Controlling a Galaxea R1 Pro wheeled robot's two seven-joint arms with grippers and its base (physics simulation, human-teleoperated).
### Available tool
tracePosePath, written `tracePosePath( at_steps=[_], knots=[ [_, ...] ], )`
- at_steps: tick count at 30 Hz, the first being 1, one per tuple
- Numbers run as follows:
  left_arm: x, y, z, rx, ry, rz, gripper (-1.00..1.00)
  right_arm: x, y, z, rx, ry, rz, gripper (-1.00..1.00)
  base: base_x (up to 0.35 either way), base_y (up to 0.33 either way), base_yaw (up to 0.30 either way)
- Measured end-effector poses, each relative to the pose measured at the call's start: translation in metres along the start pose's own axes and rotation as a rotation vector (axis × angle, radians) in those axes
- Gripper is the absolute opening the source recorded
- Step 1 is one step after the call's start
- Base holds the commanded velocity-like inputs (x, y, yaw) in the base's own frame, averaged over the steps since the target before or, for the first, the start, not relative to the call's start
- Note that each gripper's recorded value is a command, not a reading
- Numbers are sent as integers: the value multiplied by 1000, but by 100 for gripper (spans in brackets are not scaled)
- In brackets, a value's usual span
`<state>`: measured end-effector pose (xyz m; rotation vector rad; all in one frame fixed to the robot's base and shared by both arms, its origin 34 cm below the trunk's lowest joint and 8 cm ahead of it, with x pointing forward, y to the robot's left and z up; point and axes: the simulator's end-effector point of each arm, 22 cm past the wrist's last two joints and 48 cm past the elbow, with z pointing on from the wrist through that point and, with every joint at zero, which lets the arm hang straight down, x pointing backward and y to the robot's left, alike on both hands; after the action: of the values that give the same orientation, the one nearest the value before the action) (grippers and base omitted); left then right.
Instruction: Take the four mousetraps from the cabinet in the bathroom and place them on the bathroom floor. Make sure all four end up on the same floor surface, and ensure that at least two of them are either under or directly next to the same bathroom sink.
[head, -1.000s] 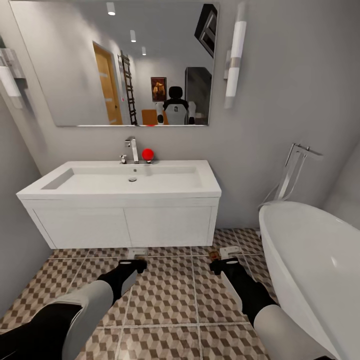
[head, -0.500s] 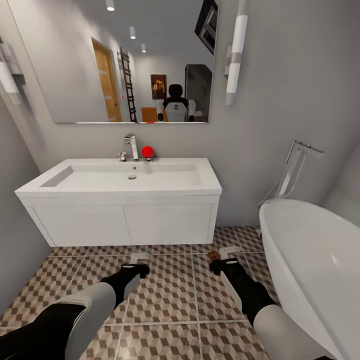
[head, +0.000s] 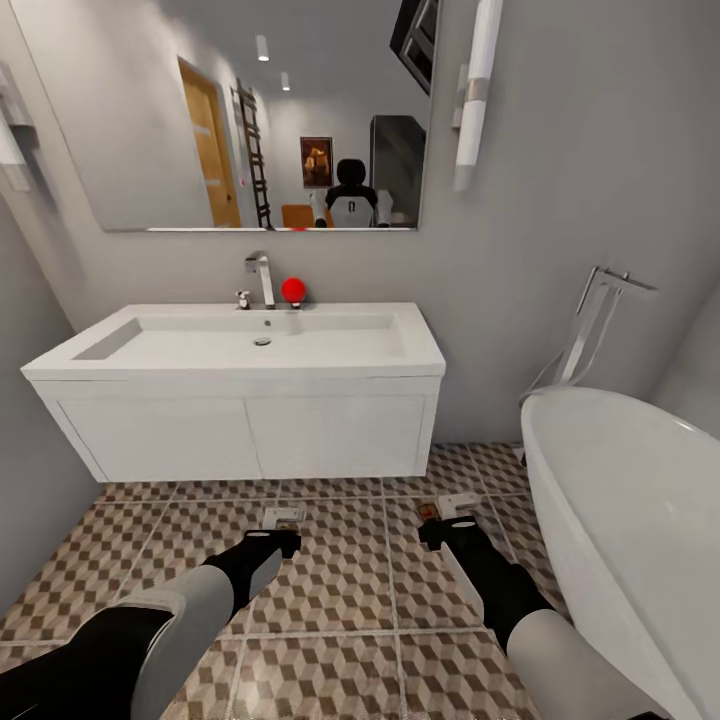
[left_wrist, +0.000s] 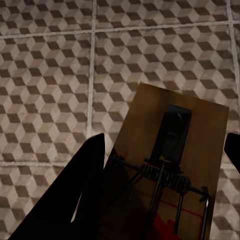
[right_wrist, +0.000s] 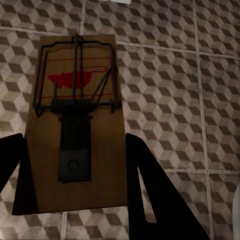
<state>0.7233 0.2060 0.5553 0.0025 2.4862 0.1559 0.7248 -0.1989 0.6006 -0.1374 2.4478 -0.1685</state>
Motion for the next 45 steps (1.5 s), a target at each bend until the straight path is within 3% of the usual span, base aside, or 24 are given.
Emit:
tracePosePath(
  at_steps=[40,45],
  knots=[
    [96,-16,76,8,70,10,-100,93,21,76,-13,66,-7,-100,0,0,0],
    [95,-16,81,8,45,2,-100,99,22,80,-14,74,-8,-100,0,0,0]
  ],
)
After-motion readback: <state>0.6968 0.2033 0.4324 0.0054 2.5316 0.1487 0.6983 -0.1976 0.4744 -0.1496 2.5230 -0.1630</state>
